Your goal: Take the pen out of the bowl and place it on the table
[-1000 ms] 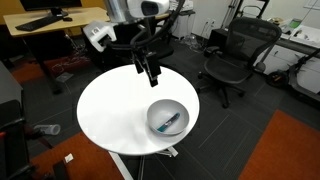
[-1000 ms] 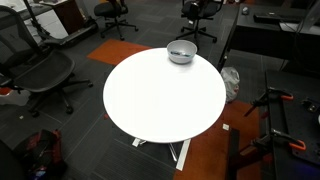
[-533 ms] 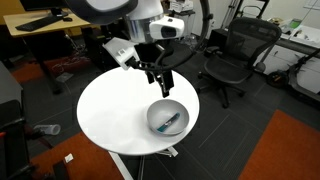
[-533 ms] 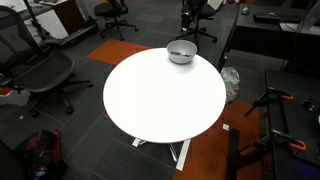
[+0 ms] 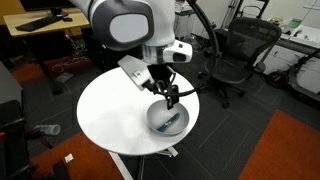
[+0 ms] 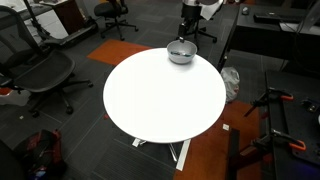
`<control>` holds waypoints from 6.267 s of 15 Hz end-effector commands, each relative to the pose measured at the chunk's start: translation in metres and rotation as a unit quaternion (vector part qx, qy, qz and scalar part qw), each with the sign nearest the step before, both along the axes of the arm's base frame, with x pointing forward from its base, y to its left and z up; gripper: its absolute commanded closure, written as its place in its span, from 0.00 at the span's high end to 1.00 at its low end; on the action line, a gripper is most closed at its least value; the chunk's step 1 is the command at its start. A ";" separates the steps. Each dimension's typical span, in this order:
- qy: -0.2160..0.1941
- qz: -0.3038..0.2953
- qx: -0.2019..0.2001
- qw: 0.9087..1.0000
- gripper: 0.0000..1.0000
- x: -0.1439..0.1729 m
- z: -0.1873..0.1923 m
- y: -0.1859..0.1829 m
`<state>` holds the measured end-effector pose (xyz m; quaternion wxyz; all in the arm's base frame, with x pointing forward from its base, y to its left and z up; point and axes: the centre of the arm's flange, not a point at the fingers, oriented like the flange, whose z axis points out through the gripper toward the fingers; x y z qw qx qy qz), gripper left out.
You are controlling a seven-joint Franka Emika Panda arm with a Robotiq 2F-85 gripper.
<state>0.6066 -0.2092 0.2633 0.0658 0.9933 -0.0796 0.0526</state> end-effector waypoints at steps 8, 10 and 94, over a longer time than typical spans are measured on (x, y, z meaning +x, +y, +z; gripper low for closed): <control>0.018 0.000 0.011 1.000 1.00 0.031 -0.056 -0.018; 0.022 0.000 0.012 1.000 1.00 0.034 -0.066 -0.022; -0.106 -0.116 0.019 0.987 1.00 -0.128 -0.021 0.140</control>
